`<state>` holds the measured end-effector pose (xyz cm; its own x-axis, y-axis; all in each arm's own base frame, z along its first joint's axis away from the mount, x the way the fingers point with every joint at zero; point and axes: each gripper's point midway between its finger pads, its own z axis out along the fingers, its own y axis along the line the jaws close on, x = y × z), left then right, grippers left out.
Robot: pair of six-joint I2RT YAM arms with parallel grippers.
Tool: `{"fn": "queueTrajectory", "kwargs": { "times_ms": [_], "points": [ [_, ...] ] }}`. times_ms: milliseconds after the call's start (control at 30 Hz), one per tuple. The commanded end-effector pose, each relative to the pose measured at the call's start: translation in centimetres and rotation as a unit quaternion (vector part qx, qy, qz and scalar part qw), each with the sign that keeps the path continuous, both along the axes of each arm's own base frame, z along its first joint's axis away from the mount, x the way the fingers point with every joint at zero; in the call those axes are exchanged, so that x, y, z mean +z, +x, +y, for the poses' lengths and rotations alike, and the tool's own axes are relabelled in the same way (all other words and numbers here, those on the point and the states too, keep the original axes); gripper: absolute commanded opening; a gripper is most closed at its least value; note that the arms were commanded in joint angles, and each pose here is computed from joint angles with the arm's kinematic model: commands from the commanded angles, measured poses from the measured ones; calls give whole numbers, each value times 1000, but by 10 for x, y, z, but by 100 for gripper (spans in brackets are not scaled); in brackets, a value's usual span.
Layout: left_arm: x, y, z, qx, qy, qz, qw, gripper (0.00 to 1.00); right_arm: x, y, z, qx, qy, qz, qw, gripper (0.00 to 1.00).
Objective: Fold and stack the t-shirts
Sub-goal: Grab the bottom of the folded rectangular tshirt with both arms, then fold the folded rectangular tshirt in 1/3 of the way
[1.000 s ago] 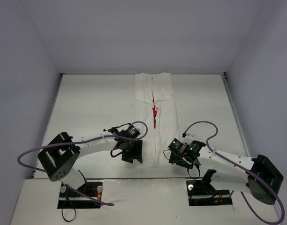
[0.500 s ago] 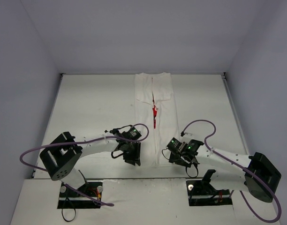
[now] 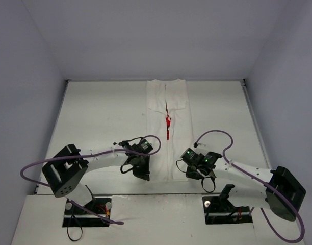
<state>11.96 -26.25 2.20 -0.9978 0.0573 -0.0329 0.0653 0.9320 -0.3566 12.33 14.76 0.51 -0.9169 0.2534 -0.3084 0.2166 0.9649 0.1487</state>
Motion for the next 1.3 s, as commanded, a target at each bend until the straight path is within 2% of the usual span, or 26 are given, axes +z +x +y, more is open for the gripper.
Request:
{"fn": "queueTrajectory", "kwargs": {
  "times_ms": [0, 367, 667, 767, 900, 1267],
  "points": [
    [14, 8, 19, -6, 35, -31, 999, 0, 10, 2, 2, 7, 4, -5, 1000, 0],
    [28, -5, 30, -2, 19, -32, 999, 0, 17, -24, 0, 23, -1, 24, 999, 0],
    [44, -12, 47, -8, 34, -41, 999, 0, 22, -44, 2, 35, -12, 36, 999, 0],
    [62, -1, 48, -3, 34, -70, 997, 0, 52, -17, 10, 33, -18, -19, 999, 0],
    [84, 22, 43, -4, 27, -98, 995, 0, 71, 4, 17, 43, -41, -39, 997, 0],
    [121, 130, 42, 12, 30, -166, 986, 0, 117, 97, -2, 41, -89, -82, 992, 0]
  ]
}}
